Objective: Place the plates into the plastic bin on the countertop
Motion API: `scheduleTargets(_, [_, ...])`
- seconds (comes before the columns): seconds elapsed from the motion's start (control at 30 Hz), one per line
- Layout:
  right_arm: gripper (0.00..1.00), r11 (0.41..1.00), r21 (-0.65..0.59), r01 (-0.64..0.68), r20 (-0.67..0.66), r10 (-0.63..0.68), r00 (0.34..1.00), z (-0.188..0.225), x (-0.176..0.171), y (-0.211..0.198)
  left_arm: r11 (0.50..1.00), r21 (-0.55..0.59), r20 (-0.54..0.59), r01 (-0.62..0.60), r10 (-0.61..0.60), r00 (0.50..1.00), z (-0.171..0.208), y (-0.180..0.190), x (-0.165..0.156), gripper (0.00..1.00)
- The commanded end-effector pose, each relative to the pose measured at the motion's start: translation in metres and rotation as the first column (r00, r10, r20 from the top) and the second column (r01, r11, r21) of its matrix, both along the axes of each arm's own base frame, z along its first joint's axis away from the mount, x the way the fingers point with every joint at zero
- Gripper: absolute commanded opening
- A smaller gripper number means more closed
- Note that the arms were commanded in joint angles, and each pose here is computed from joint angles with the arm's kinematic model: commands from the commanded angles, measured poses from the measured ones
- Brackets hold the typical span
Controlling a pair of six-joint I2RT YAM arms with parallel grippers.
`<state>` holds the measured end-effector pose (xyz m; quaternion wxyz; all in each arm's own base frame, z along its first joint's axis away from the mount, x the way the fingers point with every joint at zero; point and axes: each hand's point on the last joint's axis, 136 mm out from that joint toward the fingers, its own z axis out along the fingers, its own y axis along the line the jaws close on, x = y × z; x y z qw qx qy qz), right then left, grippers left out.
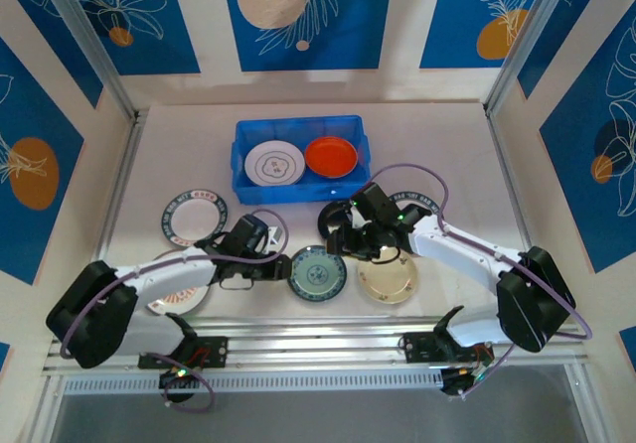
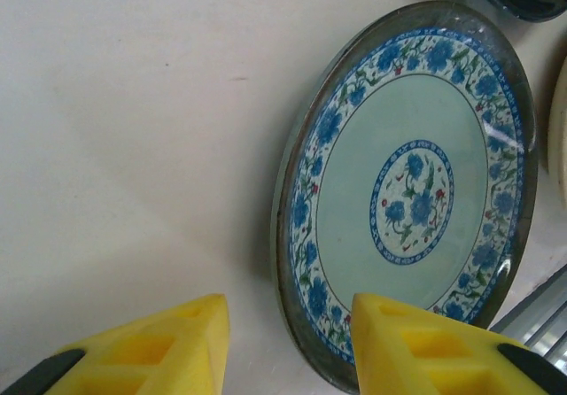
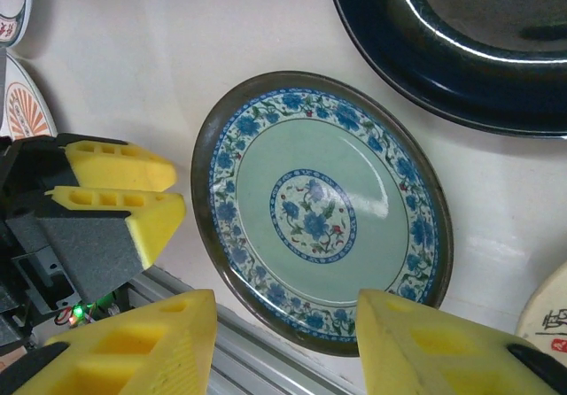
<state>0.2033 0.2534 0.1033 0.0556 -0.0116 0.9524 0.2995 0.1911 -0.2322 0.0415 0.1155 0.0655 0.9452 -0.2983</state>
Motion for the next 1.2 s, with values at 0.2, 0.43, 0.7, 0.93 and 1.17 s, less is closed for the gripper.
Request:
scheduleTargets(0.2, [0.46,1.0,0.024,-0.014,-0.001,0.014,1.0,0.006,0.003,0.007,0.999,-0.05,-0.055,-0.008,0.005,0.998,-0.014,-0.009,0.001,0.37])
scheduleTargets(0.43, [0.46,1.0,0.023,-0.009,-0.003,0.01,1.0,0.005,0.003,0.006,0.998,-0.058,-0.075,-0.001,-0.003,0.997,-0.019,-0.014,0.003,0.32])
scheduleTargets(0.7, [0.45,1.0,0.018,-0.003,-0.008,0.003,1.0,0.002,0.003,0.005,0.997,-0.075,-0.106,0.009,-0.017,0.994,-0.026,-0.021,0.005,0.18])
scheduleTargets(0.93, [0.45,1.0,0.017,0.0,-0.017,0.0,1.0,-0.001,0.002,0.005,0.996,-0.087,-0.099,0.014,-0.022,0.995,-0.023,-0.024,0.008,0.11])
scheduleTargets(1.17, [0.45,1.0,0.013,-0.001,-0.017,0.001,1.0,-0.002,0.001,0.004,0.996,-0.081,-0.064,0.022,-0.027,0.998,-0.011,-0.021,0.01,0.0])
